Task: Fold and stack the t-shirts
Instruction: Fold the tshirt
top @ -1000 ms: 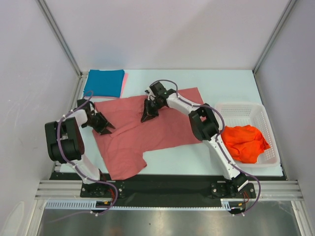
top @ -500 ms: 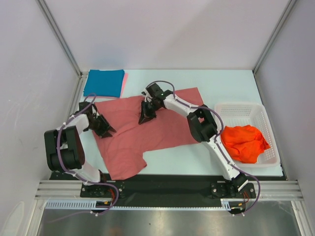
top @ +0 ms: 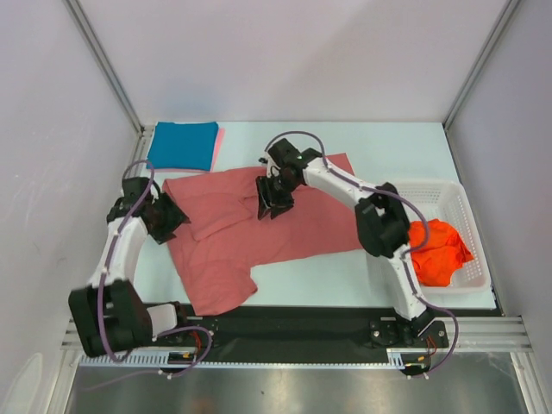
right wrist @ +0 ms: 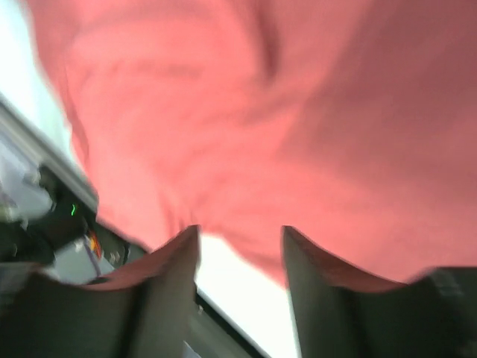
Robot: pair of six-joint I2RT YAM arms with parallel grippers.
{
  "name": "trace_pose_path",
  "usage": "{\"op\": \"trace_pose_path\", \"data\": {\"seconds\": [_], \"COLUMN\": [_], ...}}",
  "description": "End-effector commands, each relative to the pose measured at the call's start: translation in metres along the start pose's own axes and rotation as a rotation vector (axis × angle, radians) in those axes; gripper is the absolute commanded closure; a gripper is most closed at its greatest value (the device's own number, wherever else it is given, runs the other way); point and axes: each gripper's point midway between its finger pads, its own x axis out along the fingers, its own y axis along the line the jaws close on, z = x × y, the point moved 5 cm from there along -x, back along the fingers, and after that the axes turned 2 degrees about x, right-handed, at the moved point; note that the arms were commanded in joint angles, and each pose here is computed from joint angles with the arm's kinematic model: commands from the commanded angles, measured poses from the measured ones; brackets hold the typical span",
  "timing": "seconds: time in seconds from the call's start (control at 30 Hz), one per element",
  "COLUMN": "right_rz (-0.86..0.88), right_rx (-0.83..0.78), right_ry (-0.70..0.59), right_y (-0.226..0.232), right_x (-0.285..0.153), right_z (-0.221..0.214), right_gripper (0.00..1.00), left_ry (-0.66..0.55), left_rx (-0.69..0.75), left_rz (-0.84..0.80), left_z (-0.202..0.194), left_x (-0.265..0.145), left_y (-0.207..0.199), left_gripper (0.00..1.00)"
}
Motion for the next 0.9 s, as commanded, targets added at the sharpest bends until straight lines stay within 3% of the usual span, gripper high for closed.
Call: {"op": "trace_pose_path", "data": {"seconds": [0.0, 0.07, 0.2, 0.33, 0.53, 0.77, 0.87], "right_rz": [0.005, 0.083, 0.182, 0.276, 0.172, 0.114, 0.106], "right_rx": [-0.114, -0.153, -0.137, -0.181, -0.157, 0.023, 0.082], "right_ry": [0.08, 0.07, 0.202, 0.193, 0.137, 0.106, 0.088], "right_y": [0.023, 0.038, 0.052, 0.085, 0.073, 0.066, 0.069], "right_x": [-0.028, -0.034, -0.012, 0.007, 0.04, 0.073, 0.077], "right_z": [-0.064, -0.082, -0.155, -0.182, -0.194, -0.192, -0.189], "right_gripper": [0.43, 0.39, 0.29, 0.24, 0.24, 0.43, 0.62], "left_ry": [-0.085, -0.096, -0.077, -0.135, -0.17, -0.192, -0.204], "left_rx": [-0.025, -0.05, -0.054, -0.051, -0.039, -0.027, -0.019], "left_rz": [0.04, 0.03, 0.035, 0.054, 0.049, 0.023, 0.016], "left_z": [-0.011, -0.019, -0.03, -0.032, -0.032, -0.043, -0.045], "left_x": [-0.03, -0.034, -0.052, -0.067, -0.093, -0.111, -0.115], "left_y": [0.003, 0.003, -0.002, 0.0, 0.0, 0.004, 0.005], "left_gripper": [0.34, 0.35, 0.38, 0.38, 0.38, 0.37, 0.37]}}
